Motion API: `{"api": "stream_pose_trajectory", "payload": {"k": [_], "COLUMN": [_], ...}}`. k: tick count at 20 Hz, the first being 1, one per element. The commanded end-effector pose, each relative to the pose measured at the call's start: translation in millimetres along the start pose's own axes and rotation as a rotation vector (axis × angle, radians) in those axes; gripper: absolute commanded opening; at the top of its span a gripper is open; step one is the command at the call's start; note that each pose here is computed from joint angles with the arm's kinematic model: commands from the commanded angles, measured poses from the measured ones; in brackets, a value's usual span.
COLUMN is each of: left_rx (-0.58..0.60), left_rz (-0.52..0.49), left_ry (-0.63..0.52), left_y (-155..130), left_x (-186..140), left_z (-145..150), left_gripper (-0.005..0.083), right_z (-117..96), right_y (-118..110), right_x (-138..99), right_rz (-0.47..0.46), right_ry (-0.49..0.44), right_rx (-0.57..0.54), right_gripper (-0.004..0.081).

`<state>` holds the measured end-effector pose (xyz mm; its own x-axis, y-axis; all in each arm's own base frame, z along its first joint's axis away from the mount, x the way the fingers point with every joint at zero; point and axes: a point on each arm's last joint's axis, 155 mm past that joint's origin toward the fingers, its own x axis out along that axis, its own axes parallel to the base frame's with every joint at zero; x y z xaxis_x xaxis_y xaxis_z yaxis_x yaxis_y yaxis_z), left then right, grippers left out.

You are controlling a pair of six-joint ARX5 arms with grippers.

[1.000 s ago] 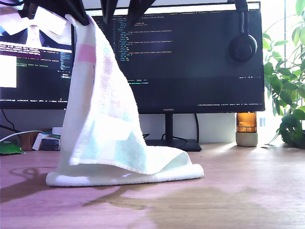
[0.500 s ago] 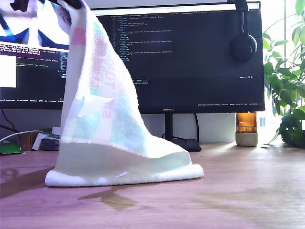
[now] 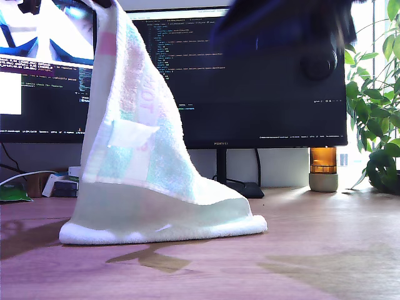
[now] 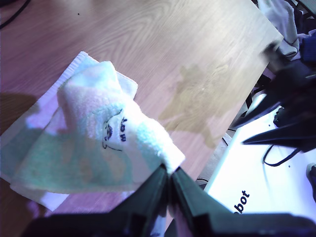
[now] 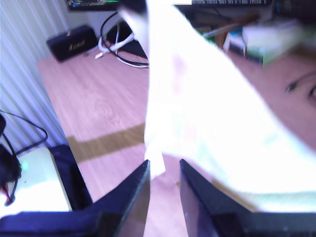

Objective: Fold the tea towel to a neat square and place it to the right

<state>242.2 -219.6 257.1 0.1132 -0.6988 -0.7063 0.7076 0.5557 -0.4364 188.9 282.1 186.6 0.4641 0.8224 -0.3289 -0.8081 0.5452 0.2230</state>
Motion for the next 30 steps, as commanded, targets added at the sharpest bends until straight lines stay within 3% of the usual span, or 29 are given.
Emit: {"api": "stream_pose_trajectory", "payload": {"k": [1,5,9,14,19,26,30], "left_rx": [0.006,-0.007,-0.018,-0.035,-0.07,-0.088,-0.089], "left_rz": [-0.005,-0.004,-0.004,-0.003,-0.002,-0.012,-0.025], "left_ry": [-0.011,-0.017,-0.028,-0.031,-0.048,-0.061,-0.063], "left_y": [-2,-2,-2,-2,-1,-6,-9], "left_x": [-1,-1,-1,-1,-1,2,2], "left_z": [1,3,6,7,11,16,17], "left_gripper": [-0.002,-0.002,-0.002,-0.002,-0.002,-0.002,-0.002], "right_z": [-3,0,8,34,45,11,-2], "right_y": [5,7,17,14,11,-20,-26], "right_x": [8,31,52,67,87,109,113], "right_rz": [0.018,0.028,0.012,-0.1,-0.201,-0.436,-0.47], "right_ry": [0.006,-0.022,-0.061,-0.099,-0.051,0.082,0.12], "right_rx": [0.083,0.242,0.22,0.199,0.104,0.076,0.105], "right_gripper": [0.0158,0.0191,0.0359,0.0372,0.0372,0.0367,0.0331]}}
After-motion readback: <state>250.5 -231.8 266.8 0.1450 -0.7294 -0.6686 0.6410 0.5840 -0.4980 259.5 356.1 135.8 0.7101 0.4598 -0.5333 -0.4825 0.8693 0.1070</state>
